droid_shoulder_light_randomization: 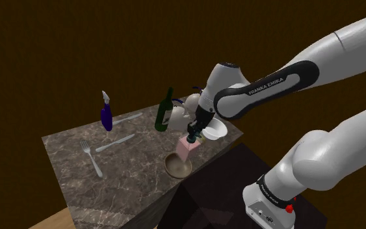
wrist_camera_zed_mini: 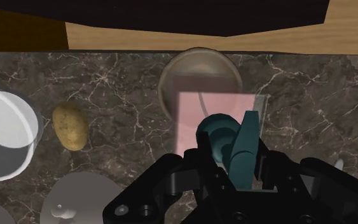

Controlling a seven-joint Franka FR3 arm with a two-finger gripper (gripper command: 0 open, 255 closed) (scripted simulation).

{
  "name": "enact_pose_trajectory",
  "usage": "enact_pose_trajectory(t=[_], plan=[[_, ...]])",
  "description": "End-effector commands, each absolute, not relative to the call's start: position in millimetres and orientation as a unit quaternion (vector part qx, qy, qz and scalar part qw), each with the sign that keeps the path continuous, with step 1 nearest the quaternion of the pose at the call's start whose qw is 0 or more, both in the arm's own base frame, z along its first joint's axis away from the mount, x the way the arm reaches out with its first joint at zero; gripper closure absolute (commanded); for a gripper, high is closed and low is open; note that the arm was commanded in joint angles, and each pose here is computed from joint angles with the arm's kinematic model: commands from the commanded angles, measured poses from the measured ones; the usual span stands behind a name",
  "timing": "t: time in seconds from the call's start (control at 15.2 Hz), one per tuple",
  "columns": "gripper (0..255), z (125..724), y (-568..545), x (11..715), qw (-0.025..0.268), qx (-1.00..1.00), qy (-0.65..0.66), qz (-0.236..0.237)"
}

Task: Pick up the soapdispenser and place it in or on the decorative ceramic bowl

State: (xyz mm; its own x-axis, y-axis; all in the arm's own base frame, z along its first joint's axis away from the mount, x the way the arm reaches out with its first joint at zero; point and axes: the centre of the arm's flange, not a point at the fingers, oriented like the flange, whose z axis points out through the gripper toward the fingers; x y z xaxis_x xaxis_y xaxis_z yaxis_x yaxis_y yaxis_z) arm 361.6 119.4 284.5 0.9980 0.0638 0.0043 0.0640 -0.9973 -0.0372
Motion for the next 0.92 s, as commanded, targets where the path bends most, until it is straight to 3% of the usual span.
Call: enact_pose_trajectory(t=[0.0, 0.86], plan=[[255, 272.9, 119.2, 362.3, 0.019, -0.999, -0.032, -0.002], [255, 204.2, 119.2, 362.3, 0.019, -0.999, -0.032, -0.002]])
